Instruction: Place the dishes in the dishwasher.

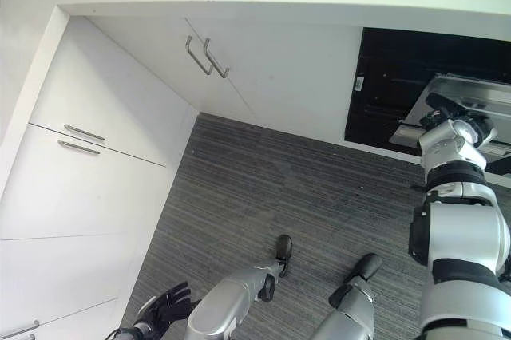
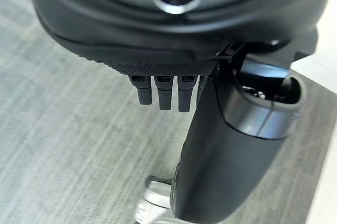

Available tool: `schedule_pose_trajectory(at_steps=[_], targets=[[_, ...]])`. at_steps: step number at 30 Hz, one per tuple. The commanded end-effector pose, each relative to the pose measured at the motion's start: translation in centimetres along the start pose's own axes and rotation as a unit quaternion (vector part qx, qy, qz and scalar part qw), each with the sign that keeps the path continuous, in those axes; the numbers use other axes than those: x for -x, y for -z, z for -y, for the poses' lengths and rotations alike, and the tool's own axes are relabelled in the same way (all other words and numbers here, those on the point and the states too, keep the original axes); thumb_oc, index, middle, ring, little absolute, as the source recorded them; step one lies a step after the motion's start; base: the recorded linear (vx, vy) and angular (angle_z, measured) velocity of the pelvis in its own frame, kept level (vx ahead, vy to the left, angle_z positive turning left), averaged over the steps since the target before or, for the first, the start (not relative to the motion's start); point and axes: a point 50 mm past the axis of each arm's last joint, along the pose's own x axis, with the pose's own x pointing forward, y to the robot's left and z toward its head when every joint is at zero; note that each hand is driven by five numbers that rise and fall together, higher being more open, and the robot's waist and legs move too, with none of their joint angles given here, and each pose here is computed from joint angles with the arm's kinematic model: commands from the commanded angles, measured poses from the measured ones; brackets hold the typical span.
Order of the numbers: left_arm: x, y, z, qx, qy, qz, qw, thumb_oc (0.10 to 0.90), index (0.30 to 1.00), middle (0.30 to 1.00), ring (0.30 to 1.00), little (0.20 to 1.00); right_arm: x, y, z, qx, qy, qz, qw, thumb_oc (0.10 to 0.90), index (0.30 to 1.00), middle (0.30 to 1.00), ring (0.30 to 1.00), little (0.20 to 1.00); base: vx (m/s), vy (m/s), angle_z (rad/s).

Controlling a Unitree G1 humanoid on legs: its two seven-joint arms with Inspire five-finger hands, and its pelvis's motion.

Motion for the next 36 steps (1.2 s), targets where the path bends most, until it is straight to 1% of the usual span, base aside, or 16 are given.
schedule_pose_trajectory(at_steps=[1,3,4,8,9,11,13,14,18,19,20,23,27,29,33,36], targets=[[1.7,1.5,-3.1,-0.022,-0.028,-0.018,0.999,0.800,0.900,0.900,0.900,0.900,6.7,-12.6,-6.6,-0.029,-0.242,0.332,0.911,0.800,0.900,0.900,0.900,0.900,-0.04,0.004,-0.07],[1.6,1.0,-2.9,-0.018,-0.023,-0.004,1.000,0.800,0.900,0.900,0.900,0.900,6.5,-11.7,-6.8,-0.038,-0.263,0.313,0.912,0.800,0.900,0.900,0.900,0.900,-0.07,-0.024,-0.10],[1.3,0.1,-2.7,-0.011,-0.017,0.017,1.000,0.800,0.900,0.900,0.900,0.900,6.0,-9.8,-6.9,-0.069,-0.289,0.267,0.917,0.800,0.900,0.900,0.900,0.900,-0.10,-0.055,-0.08],[1.1,-1.1,-2.5,0.005,-0.013,0.049,0.999,0.800,0.900,0.900,0.900,0.900,5.1,-6.0,-6.7,-0.100,-0.320,0.195,0.922,0.800,0.900,0.900,0.900,0.900,-0.07,-0.061,-0.08],[1.0,-2.0,-2.3,0.017,-0.012,0.071,0.997,0.800,0.900,0.900,0.900,0.900,4.8,-3.1,-6.3,-0.102,-0.331,0.152,0.926,0.800,0.900,0.900,0.900,0.900,-0.07,-0.097,-0.07],[0.9,-3.0,-2.1,0.019,-0.013,0.089,0.996,0.800,0.900,0.900,0.900,0.900,4.7,0.5,-5.5,-0.106,-0.338,0.107,0.929,0.800,0.900,0.900,0.900,0.900,-0.13,-0.149,-0.18],[0.7,-3.2,-2.2,0.022,-0.033,0.088,0.995,0.800,0.900,0.900,0.900,0.900,5.2,6.4,-4.0,-0.099,-0.351,0.034,0.930,0.800,0.900,0.900,0.900,0.900,-0.14,-0.198,-0.26],[0.6,-3.3,-2.3,0.044,-0.041,0.095,0.994,0.800,0.900,0.900,0.900,0.900,5.5,9.5,-2.8,-0.108,-0.352,-0.019,0.929,0.800,0.900,0.900,0.900,0.900,-0.02,-0.189,-0.20],[0.5,-3.3,-2.2,0.062,-0.041,0.098,0.992,0.800,0.900,0.900,0.900,0.900,6.7,16.8,1.6,-0.099,-0.325,-0.122,0.933,0.800,0.900,0.900,0.900,0.900,-0.02,-0.193,-0.44],[0.5,-3.3,-2.2,0.064,-0.041,0.098,0.992,0.800,0.900,0.900,0.900,0.900,6.8,17.1,1.9,-0.099,-0.322,-0.128,0.933,0.800,0.900,0.900,0.900,0.900,-0.03,-0.183,0.03],[0.4,-3.1,-2.2,0.076,-0.041,0.096,0.992,0.800,0.900,0.900,0.900,0.900,7.1,18.7,3.5,-0.094,-0.314,-0.150,0.933,0.800,0.900,0.900,0.900,0.900,-0.02,-0.146,-0.06],[0.4,-2.2,-2.2,0.096,-0.050,0.087,0.990,0.800,0.900,0.900,0.900,0.900,7.8,22.5,8.3,-0.061,-0.296,-0.214,0.929,0.800,0.900,0.900,0.900,0.900,0.00,-0.211,-0.12],[0.5,-1.4,-2.4,0.095,-0.061,0.077,0.991,0.800,0.900,0.900,0.900,0.900,8.6,25.1,12.3,0.013,-0.289,-0.271,0.918,0.800,0.900,0.900,0.900,0.900,0.03,-0.133,0.00],[0.3,-1.2,-2.5,0.097,-0.063,0.068,0.991,0.800,0.900,0.900,0.900,0.900,9.1,26.2,15.0,0.079,-0.284,-0.286,0.912,0.800,0.900,0.900,0.900,0.900,-0.03,-0.091,0.05],[-0.3,-2.0,-2.5,0.080,-0.056,0.054,0.994,0.800,0.900,0.900,0.900,0.900,10.0,27.2,17.8,0.115,-0.267,-0.300,0.909,0.800,0.900,0.900,0.900,0.900,-0.06,0.014,0.29],[-0.7,-2.3,-2.4,0.056,-0.054,0.037,0.996,0.800,0.900,0.900,0.900,0.900,11.2,28.5,19.7,0.184,-0.265,-0.320,0.891,0.800,0.900,0.900,0.900,0.900,-0.02,0.139,0.69]])
